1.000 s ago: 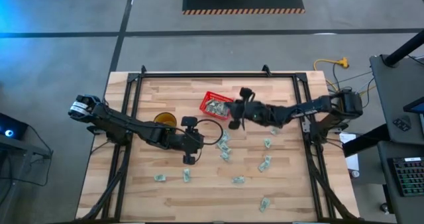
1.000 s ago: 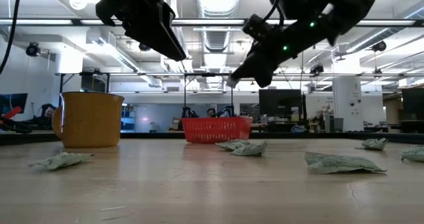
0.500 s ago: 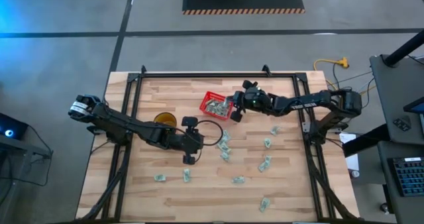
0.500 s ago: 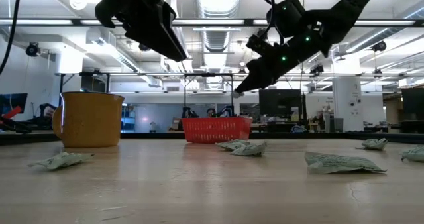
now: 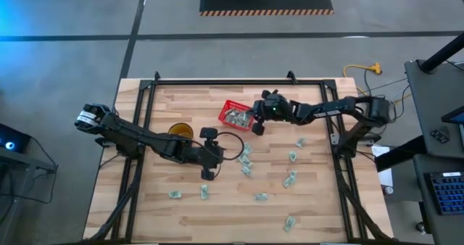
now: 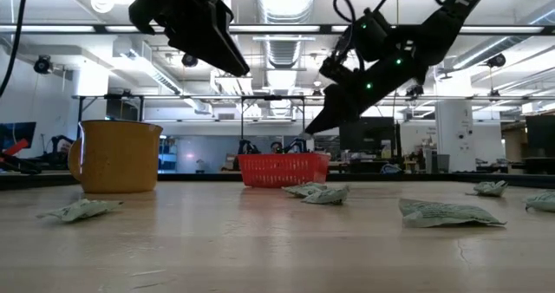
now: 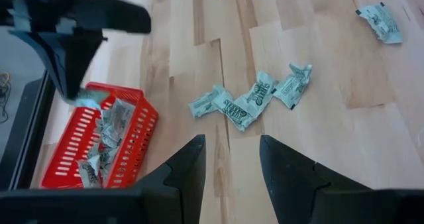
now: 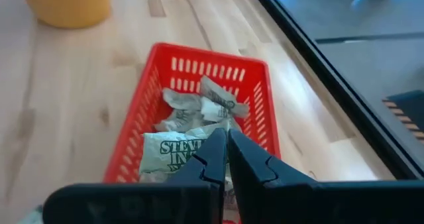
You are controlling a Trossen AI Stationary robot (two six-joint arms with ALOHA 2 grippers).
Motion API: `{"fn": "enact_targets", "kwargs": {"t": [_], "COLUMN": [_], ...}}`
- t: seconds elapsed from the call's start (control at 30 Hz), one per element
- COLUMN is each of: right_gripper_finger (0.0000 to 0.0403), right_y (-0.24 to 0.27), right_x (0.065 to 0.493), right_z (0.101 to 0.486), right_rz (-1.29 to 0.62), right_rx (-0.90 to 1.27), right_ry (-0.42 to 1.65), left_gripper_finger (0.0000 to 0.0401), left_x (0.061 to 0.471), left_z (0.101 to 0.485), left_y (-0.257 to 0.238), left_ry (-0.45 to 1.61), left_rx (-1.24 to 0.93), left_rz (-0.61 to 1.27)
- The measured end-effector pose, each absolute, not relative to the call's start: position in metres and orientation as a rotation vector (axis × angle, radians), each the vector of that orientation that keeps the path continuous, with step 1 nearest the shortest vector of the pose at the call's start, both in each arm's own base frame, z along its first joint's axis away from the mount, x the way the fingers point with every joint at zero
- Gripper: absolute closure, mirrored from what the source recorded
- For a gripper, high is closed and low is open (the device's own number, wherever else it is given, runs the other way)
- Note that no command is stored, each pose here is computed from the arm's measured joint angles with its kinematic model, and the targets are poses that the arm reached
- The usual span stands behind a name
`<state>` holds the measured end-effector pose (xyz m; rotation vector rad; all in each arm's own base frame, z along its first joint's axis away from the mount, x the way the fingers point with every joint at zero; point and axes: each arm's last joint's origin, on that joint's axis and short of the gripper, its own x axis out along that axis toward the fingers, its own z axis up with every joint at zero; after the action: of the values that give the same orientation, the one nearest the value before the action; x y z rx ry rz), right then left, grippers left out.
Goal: Pick and place Stevia / Truvia into bins
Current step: Put the stevia packet into the red basket
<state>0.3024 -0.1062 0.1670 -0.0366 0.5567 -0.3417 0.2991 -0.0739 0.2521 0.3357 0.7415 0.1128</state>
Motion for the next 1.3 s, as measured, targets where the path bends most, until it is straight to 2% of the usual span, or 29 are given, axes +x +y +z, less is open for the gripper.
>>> {"fn": "enact_targets", "kwargs": {"t": [0.47,0.83,1.03,1.3], "right_gripper_finger": [0.0387,0.0277,0.026,0.0263], "right_y": [-0.115,-0.114,-0.094,-0.059], "right_x": [0.314,0.311,0.298,0.268], "right_z": [0.162,0.169,0.189,0.211], "right_rz": [-0.352,-0.339,-0.259,-0.032], "right_rx": [-0.051,-0.082,-0.154,-0.126], "right_ry": [0.568,0.576,0.658,0.768], "left_gripper_finger": [0.0275,0.0275,0.0275,0.0275], "left_x": [0.299,0.299,0.296,0.288], "left_z": [0.252,0.251,0.243,0.236], "left_y": [-0.074,-0.074,-0.076,-0.086], "left_ry": [0.742,0.743,0.77,0.863], "left_rx": [0.334,0.332,0.307,0.073], "left_rz": [0.113,0.114,0.073,-0.051]}}
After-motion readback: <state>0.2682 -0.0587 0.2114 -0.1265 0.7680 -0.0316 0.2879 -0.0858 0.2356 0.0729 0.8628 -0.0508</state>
